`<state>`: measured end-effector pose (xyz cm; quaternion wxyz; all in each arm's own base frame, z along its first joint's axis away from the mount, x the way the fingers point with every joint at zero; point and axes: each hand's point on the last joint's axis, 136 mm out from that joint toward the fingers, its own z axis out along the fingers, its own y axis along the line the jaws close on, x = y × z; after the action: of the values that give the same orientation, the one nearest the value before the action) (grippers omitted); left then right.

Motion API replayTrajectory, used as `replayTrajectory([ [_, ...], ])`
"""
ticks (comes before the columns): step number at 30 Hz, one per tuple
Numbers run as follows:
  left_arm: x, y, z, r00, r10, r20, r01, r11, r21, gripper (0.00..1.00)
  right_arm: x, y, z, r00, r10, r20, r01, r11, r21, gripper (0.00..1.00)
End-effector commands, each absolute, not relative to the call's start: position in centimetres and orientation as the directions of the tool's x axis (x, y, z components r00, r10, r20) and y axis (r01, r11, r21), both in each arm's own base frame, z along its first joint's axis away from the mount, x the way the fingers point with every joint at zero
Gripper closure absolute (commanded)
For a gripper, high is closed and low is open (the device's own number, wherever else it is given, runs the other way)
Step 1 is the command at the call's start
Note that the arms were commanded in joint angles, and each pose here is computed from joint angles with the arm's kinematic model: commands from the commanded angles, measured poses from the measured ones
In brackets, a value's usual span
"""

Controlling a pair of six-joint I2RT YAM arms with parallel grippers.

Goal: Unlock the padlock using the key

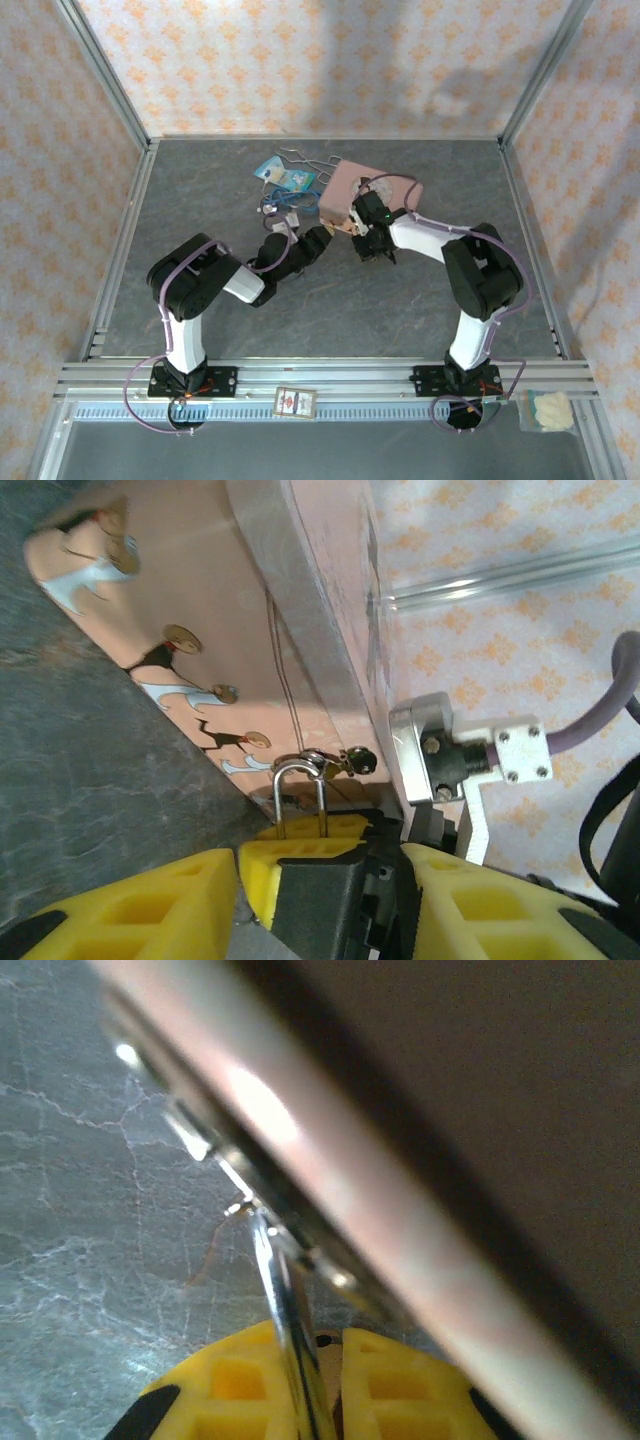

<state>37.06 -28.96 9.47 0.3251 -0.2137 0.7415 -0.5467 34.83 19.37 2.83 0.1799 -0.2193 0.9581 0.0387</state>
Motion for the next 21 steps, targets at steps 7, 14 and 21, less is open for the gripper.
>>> replayTrajectory([
  [7,37.8,-33.0,10.4,-0.712,-0.63,-0.31,0.164,0.28,-0.946,0.56,31.0,21.8,3.8,-0.874,-0.379,-0.304,-0.465,0.835,0.294,1.0],
  [14,38.3,-34.0,9.3,-0.717,-0.626,-0.307,0.155,0.286,-0.946,0.56,30.2,22.5,4.9,-0.87,-0.374,-0.322,-0.477,0.803,0.357,1.0],
  [21,38.1,-34.7,7.5,-0.735,-0.608,-0.3,0.132,0.306,-0.943,0.65,30.2,22.5,5.9,-0.877,-0.331,-0.348,-0.461,0.784,0.415,1.0],
])
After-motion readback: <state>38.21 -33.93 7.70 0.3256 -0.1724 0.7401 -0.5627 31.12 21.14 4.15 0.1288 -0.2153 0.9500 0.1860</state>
